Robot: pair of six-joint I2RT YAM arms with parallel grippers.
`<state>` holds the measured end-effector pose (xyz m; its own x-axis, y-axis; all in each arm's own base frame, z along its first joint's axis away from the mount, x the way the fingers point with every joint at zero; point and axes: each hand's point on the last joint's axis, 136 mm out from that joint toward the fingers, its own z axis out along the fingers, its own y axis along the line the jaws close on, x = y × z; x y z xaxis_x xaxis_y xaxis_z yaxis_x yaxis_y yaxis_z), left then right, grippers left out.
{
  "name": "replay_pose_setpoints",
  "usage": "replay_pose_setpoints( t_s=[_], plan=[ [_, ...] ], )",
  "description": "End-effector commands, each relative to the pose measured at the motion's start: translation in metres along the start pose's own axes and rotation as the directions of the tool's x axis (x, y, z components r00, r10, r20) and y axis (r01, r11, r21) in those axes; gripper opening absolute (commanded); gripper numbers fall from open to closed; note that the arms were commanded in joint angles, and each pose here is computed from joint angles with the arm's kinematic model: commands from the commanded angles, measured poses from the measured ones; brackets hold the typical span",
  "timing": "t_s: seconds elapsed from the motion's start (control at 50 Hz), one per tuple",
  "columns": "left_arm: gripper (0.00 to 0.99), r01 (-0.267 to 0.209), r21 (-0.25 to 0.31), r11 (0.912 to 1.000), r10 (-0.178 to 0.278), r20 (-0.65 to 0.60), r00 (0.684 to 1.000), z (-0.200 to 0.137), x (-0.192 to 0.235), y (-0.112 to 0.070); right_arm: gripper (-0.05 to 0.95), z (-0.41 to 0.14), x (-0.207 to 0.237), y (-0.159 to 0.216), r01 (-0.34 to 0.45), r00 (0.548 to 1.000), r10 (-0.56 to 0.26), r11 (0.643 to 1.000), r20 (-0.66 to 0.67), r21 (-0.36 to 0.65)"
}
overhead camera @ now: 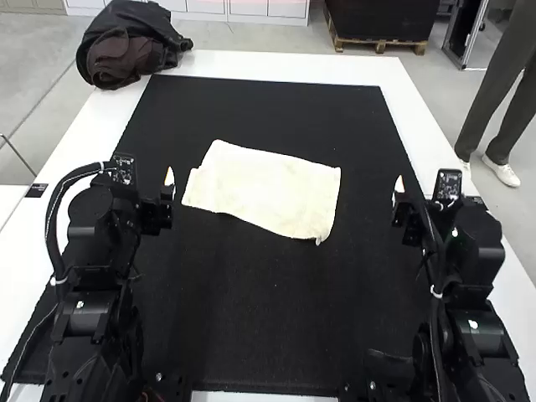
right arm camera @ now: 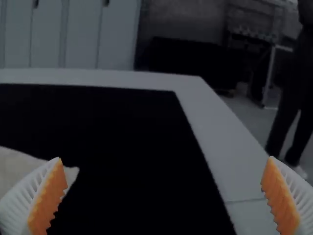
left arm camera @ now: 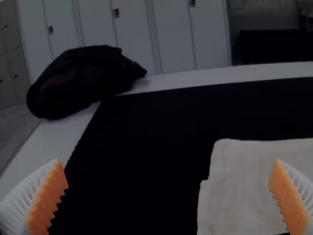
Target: Fold the towel.
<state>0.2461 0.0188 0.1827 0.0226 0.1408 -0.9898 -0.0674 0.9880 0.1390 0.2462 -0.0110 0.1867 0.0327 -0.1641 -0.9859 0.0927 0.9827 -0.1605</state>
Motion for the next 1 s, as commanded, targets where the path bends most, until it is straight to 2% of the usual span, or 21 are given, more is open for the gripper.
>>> replay_pose_setpoints(
  t_s=[0.0,0.1,0.14,0.22,0.26,0.38,0.46,0.6,0.66,0.74,0.8,0.86,0.98],
  plan=[
    [0.966,-0.06,-0.042,0.9973,0.061,0.028,0.998,-0.001,-0.007,0.008,0.92,0.0,-0.013,-0.003,0.174,0.983,-0.175,0.985,0.056,0.021],
    [0.966,-0.055,-0.088,0.9946,0.063,0.092,0.994,-0.002,-0.023,0.016,0.92,-0.001,-0.021,-0.005,0.243,0.966,-0.246,0.969,0.084,0.04],
    [0.964,-0.029,-0.102,0.9944,0.044,0.145,0.988,-0.004,-0.036,0.019,0.92,-0.001,-0.023,-0.006,0.259,0.96,-0.263,0.965,0.092,0.048],
    [0.959,-0.015,-0.156,0.9876,0.049,0.218,0.975,-0.009,-0.055,0.029,0.92,-0.004,-0.039,-0.011,0.237,0.957,-0.247,0.968,0.149,0.083],
    [0.957,-0.011,-0.166,0.986,0.054,0.26,0.964,-0.012,-0.065,0.03,0.92,-0.006,-0.054,-0.013,0.225,0.951,-0.239,0.97,0.195,0.091],
    [0.957,-0.003,-0.171,0.9853,0.058,0.322,0.945,-0.018,-0.096,0.033,0.91,-0.012,-0.092,-0.018,0.185,0.946,-0.202,0.979,0.255,0.089],
    [0.957,-0.005,-0.167,0.9859,0.057,0.308,0.95,-0.015,-0.113,0.036,0.91,-0.009,-0.117,-0.021,0.151,0.952,-0.166,0.986,0.259,0.075],
    [0.959,-0.013,-0.135,0.9908,0.047,0.249,0.967,0.015,-0.149,0.038,0.91,0.024,-0.147,-0.024,0.064,0.986,-0.068,0.998,0.155,0.028],
    [0.959,-0.004,-0.111,0.9938,0.026,0.197,0.98,0.04,-0.159,0.038,0.91,0.046,-0.154,-0.022,0.019,0.996,-0.018,1.0,0.088,-0.001],
    [0.959,-0.009,-0.109,0.994,0.021,0.112,0.993,0.081,-0.158,0.043,0.91,0.078,-0.156,-0.017,-0.038,0.999,0.038,0.999,-0.016,-0.026],
    [0.959,-0.009,-0.114,0.9935,0.015,0.053,0.998,0.111,-0.152,0.046,0.91,0.098,-0.147,-0.013,-0.07,0.993,0.066,0.997,-0.096,-0.034],
    [0.959,-0.011,-0.174,0.9846,0.015,0.026,1.0,0.127,-0.15,0.058,0.91,0.115,-0.129,-0.006,-0.116,0.977,0.106,0.992,-0.183,-0.044],
    [0.959,-0.019,-0.161,0.9867,0.011,-0.049,0.999,0.159,-0.128,0.054,0.91,0.137,-0.078,0.01,-0.173,0.933,0.145,0.983,-0.329,-0.058]
  ],
)
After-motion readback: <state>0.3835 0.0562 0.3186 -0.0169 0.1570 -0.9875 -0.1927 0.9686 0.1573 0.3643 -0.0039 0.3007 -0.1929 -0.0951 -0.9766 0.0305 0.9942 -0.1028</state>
